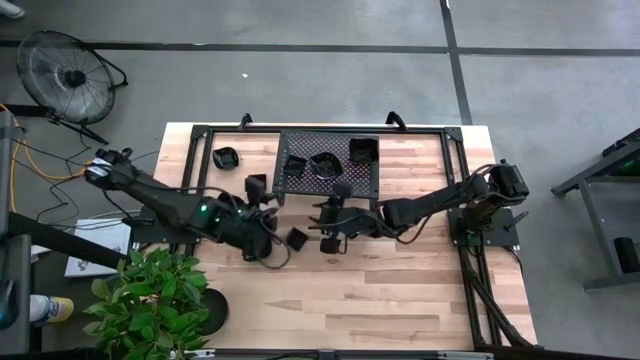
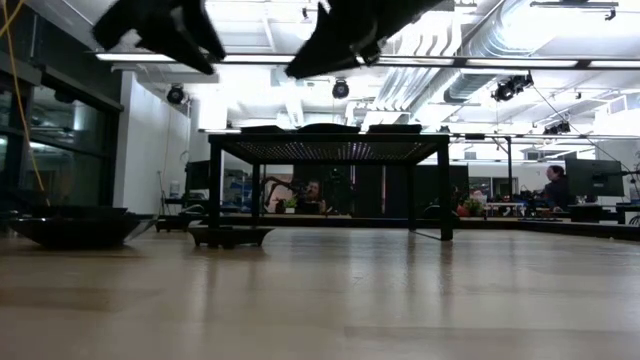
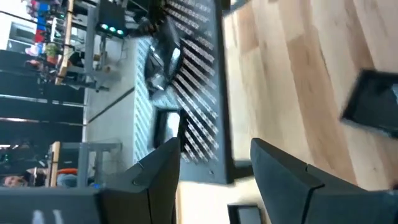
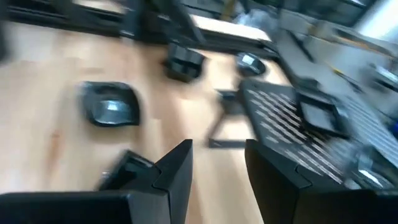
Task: Pick & Place Mini shaped plates
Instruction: Stack the square plate on the square plates on the shelf
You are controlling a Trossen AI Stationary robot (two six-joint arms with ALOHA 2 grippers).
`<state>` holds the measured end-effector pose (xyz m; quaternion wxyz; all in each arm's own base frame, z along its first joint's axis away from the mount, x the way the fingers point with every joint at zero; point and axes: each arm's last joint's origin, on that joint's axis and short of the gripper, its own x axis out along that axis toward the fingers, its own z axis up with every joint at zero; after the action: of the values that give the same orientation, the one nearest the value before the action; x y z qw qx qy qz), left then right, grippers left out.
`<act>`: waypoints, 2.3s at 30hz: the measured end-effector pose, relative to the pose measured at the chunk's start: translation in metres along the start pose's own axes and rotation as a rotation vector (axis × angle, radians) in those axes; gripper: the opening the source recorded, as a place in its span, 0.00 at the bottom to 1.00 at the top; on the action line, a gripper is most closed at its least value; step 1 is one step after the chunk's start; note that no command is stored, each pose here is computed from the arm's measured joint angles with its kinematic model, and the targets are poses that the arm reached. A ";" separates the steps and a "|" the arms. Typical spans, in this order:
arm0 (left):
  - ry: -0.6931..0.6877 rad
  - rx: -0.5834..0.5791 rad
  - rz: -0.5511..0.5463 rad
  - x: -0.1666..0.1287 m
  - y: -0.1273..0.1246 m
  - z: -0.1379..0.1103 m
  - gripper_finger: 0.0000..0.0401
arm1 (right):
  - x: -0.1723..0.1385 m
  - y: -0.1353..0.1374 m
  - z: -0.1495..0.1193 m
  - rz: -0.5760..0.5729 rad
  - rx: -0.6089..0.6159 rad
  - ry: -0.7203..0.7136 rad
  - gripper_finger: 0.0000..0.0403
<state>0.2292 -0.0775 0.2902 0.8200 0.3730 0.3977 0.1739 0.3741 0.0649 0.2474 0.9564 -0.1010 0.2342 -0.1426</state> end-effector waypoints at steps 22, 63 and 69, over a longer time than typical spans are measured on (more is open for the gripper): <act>-0.095 -0.116 0.160 -0.019 -0.071 -0.044 0.48 | 0.026 0.075 -0.050 0.398 -0.633 -0.002 0.35; -0.255 -0.248 0.055 -0.030 -0.062 -0.091 0.48 | 0.117 0.059 -0.054 0.494 -0.966 0.362 0.34; -0.255 -0.248 0.049 -0.030 -0.062 -0.091 0.48 | 0.116 0.059 -0.054 0.498 -0.972 0.367 0.28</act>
<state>0.1391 -0.0930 0.2226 0.8992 0.2974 0.2567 0.1926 0.4605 0.0763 0.1359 0.7485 -0.4443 0.4519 0.1955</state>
